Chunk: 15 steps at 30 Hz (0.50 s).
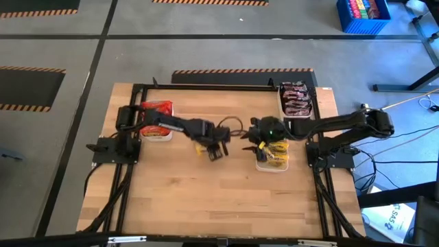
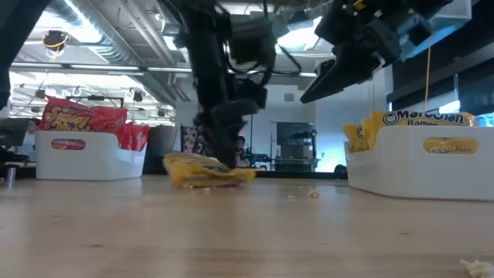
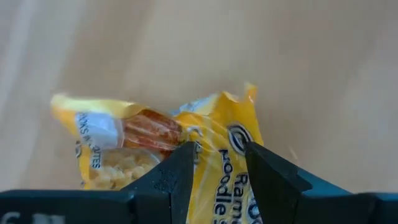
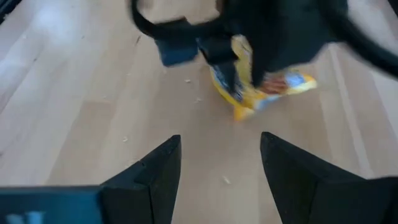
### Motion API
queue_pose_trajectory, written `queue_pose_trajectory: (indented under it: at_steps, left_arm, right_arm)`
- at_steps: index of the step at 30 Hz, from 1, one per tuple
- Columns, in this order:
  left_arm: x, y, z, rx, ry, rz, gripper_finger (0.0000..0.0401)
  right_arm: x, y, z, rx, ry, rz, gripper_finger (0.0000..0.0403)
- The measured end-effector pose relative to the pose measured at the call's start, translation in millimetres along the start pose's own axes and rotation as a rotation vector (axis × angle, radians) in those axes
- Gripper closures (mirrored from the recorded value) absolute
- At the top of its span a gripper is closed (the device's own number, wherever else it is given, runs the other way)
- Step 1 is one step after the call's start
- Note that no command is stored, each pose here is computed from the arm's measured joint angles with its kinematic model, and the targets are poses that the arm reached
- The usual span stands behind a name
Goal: Sort Maruchan noodles
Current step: Put the yellow noodle into the bottom white bin
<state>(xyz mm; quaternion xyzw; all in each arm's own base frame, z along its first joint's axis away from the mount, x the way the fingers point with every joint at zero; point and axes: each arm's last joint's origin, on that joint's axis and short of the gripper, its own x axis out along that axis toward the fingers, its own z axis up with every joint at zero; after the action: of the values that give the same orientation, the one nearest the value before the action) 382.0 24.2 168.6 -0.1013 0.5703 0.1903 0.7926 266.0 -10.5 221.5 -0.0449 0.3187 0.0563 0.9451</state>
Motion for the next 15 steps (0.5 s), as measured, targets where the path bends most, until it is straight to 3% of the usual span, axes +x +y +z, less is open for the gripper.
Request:
queue_pose_trajectory:
  at_steps: [4, 7, 12, 15]
  left_arm:
    - [-36, -19, -10, 0.037, -0.058, 0.009, 0.026]
    - [-68, -20, -18, 0.047, -0.103, 0.046, 0.026]
    - [-102, -2, -25, 0.034, -0.133, 0.123, 0.026]
    - [-101, 14, -23, 0.046, -0.101, 0.176, 0.026]
  right_arm:
    - [2, 16, 2, -0.015, 0.005, -0.006, 0.0204]
    - [2, 24, 3, -0.001, 0.004, 0.011, 0.0204]
    - [2, 30, 5, -0.003, -0.012, 0.031, 0.0204]
    - [2, 30, 9, 0.021, -0.061, 0.041, 0.0204]
